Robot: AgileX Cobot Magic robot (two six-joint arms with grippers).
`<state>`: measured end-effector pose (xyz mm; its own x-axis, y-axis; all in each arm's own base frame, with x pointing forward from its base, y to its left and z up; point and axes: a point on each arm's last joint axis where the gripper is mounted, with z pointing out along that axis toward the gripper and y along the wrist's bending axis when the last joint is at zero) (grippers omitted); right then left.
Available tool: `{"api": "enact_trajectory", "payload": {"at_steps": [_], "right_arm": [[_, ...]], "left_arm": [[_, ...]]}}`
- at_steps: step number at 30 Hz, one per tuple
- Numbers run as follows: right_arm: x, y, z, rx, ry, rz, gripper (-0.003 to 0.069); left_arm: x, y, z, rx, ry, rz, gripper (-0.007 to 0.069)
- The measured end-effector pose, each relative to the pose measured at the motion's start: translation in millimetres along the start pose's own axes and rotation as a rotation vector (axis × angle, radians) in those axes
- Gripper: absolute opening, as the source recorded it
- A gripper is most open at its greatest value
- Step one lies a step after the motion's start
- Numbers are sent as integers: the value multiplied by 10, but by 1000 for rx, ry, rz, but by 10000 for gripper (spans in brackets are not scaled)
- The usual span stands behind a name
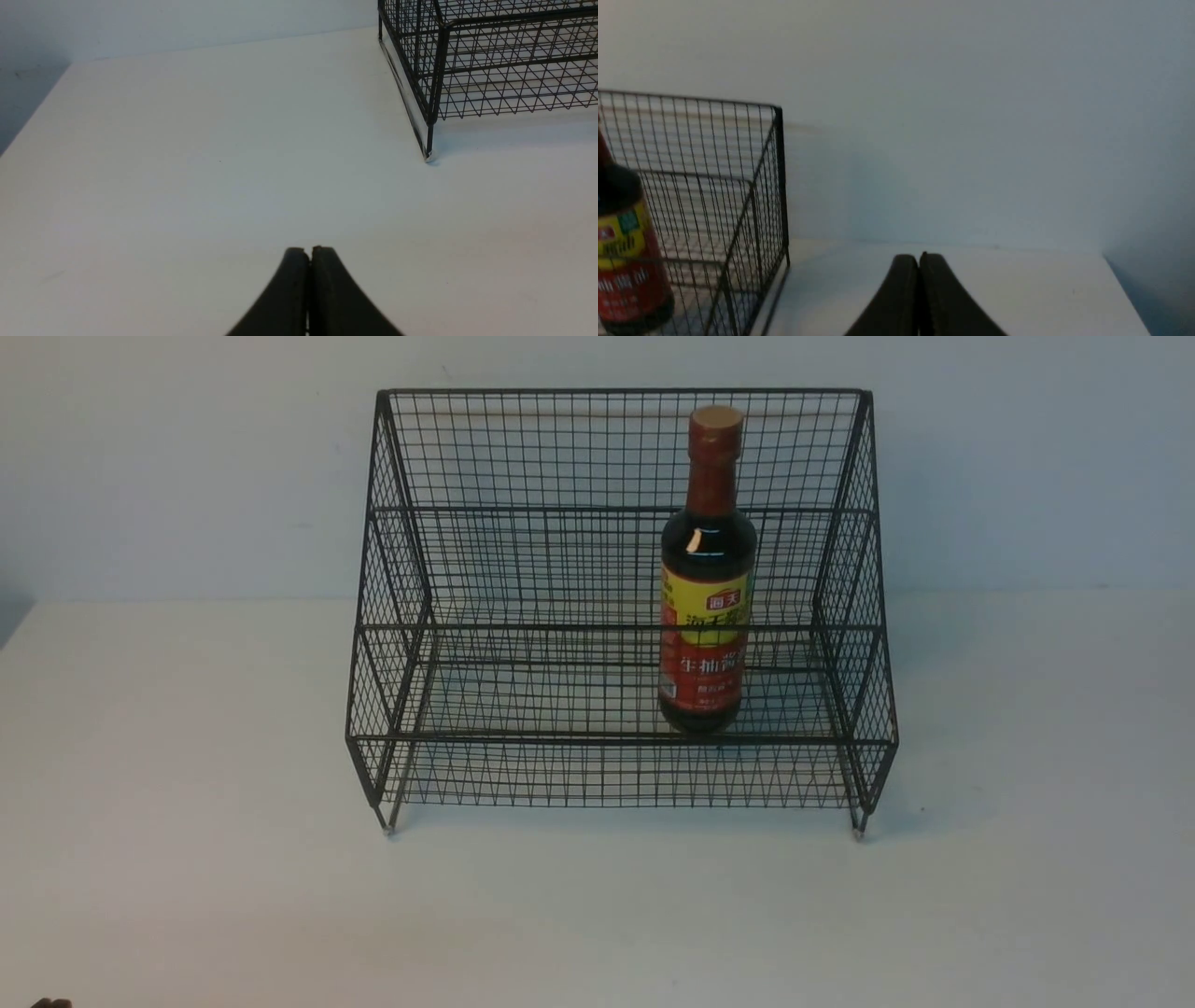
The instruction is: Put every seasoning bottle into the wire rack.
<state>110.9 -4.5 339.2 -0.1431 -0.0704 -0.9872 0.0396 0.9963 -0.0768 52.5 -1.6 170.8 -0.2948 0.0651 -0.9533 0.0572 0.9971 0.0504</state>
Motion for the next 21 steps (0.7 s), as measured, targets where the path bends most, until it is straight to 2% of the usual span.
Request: {"api": "enact_trajectory", "payload": {"at_steps": [3, 9, 13, 21], "right_arm": [[632, 7, -106, 28, 78, 11, -12], [1556, 68, -249, 36, 150, 47, -12], [1652, 69, -326, 44, 85, 117, -12], [1646, 60, -339, 66, 65, 142, -12]], "left_arm": [[0, 0, 0, 0, 0, 0, -13], [0, 0, 0, 0, 0, 0, -13], [1, 0, 0, 0, 1, 0, -13], [1, 0, -1, 0, 0, 0, -13]]}}
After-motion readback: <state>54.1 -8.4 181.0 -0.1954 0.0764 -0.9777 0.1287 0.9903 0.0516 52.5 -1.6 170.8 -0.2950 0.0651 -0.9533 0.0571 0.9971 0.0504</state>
